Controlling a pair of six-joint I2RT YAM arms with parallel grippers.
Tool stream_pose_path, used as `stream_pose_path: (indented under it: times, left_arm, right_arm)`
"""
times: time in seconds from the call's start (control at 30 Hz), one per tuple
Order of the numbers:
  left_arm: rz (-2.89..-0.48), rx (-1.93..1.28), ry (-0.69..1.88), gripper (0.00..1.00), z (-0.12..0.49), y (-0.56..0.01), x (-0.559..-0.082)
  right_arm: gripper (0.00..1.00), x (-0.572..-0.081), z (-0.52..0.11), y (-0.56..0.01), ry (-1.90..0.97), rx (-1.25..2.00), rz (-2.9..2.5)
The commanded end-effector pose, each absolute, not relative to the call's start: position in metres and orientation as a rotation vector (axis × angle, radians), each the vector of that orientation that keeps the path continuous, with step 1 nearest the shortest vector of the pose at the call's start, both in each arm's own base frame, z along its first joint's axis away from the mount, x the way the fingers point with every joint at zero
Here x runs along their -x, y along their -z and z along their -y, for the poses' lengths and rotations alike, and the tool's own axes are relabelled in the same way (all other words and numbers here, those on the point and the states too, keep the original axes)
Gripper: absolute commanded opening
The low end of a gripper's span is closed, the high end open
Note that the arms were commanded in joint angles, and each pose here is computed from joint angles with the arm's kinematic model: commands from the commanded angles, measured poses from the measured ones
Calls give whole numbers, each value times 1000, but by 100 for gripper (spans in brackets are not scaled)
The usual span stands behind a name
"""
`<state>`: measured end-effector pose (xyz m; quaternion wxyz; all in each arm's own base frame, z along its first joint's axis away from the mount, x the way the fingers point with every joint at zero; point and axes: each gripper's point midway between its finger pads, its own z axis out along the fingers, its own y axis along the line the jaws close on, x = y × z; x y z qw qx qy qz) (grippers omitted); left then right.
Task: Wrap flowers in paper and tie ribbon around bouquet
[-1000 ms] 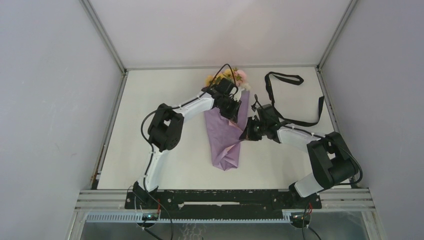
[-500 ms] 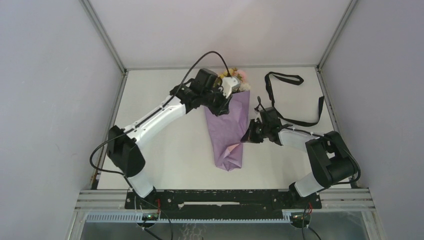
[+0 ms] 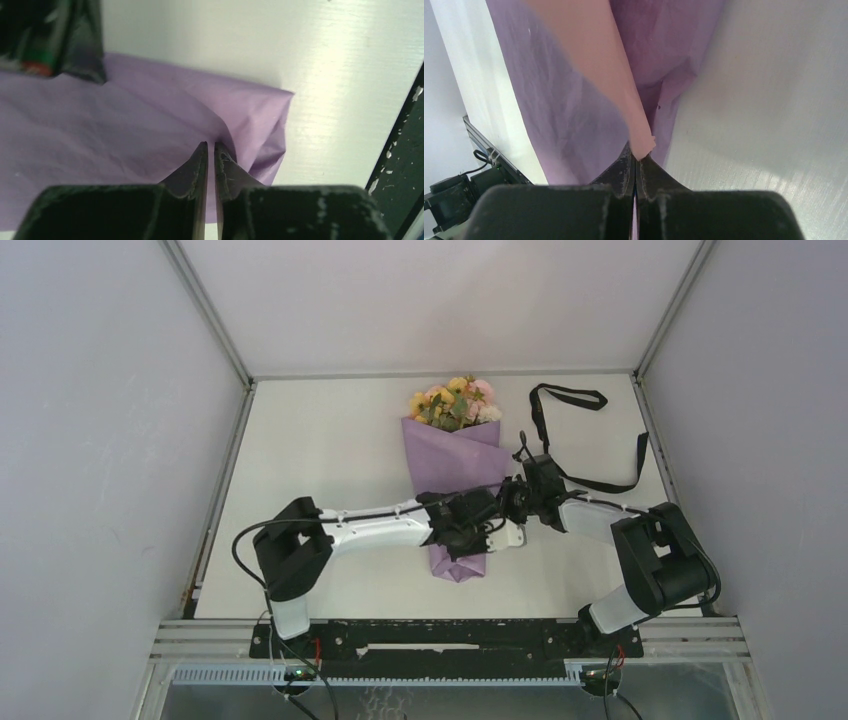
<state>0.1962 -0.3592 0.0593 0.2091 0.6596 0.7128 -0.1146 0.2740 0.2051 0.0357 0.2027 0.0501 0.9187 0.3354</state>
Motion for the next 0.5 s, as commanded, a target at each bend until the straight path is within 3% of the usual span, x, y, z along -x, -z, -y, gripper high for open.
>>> stream_pose_path:
  times: [0.0, 0.3, 0.47]
  left_arm:
    - [-1803, -1903, 246, 14, 373, -64, -187]
    - [-1768, -2136, 221, 20, 360, -23, -137]
    - [-1776, -2184, 297, 21, 353, -55, -123]
  right_arm:
    - [0, -287, -206, -50, -977, -173, -2473]
    - [0, -290, -203, -49, -965, -201, -2464]
    - [0, -289, -202, -45, -953, -198, -2474]
